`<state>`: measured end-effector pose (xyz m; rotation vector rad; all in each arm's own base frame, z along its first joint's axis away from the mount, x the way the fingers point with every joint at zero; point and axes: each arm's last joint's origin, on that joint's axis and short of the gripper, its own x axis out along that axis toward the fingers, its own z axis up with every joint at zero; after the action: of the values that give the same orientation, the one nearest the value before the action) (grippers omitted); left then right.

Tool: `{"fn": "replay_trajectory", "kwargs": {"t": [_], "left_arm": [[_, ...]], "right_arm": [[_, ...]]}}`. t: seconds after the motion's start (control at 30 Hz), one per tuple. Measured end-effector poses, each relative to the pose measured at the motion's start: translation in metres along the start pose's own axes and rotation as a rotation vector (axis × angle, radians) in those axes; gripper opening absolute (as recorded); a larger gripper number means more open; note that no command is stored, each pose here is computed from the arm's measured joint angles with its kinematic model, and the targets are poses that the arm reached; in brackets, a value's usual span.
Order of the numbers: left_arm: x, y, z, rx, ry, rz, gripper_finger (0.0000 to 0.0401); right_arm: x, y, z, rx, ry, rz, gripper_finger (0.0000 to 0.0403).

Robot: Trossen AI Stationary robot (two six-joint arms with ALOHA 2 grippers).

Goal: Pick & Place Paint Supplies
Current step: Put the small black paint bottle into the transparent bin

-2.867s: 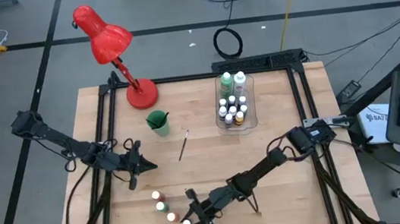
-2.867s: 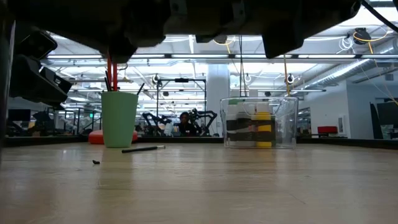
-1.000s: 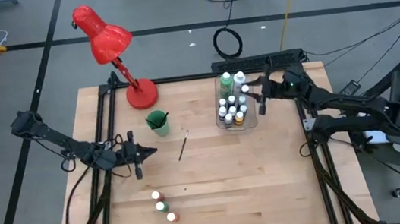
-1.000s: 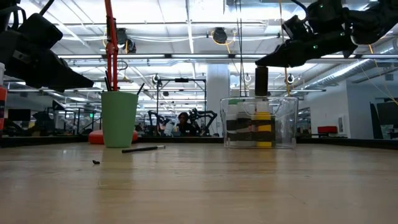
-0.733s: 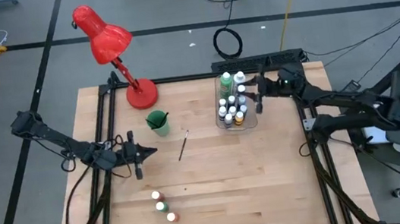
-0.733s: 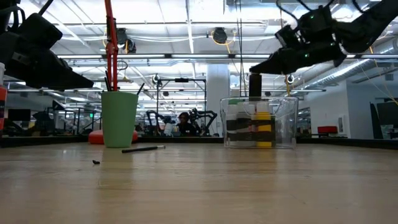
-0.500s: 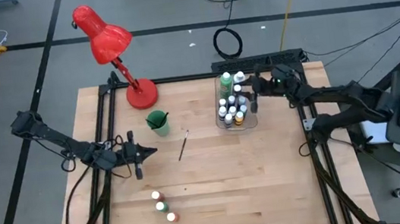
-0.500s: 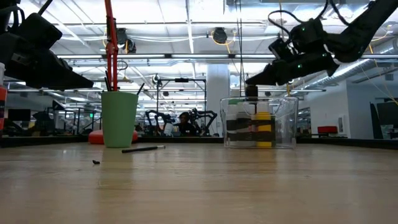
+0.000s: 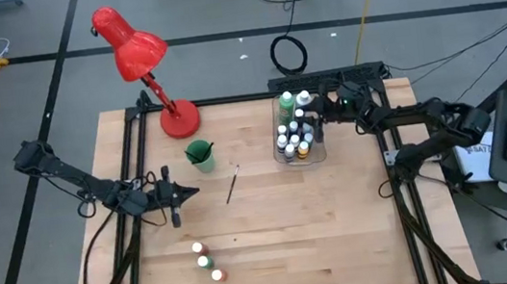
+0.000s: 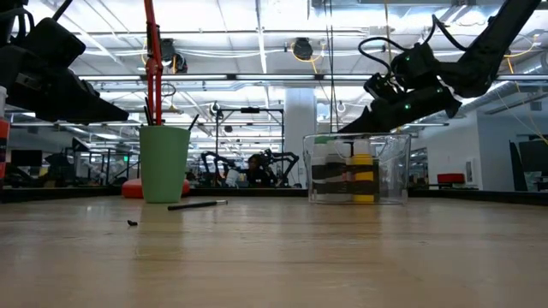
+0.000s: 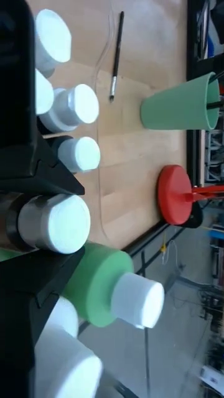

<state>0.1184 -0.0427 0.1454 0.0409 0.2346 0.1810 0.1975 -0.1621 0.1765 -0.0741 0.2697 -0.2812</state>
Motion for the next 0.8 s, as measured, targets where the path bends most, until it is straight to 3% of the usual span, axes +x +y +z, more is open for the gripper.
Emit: {"fn": "replay_trajectory", "kwargs": {"t": [0.8], "left_arm": [[0.0, -0.0001, 0.0003, -0.006, -0.003, -0.002, 0.0008]], "right_arm": [[0.0005, 0.0016, -0.0076, 0.068, 0.071, 0.014, 0.0127]]}}
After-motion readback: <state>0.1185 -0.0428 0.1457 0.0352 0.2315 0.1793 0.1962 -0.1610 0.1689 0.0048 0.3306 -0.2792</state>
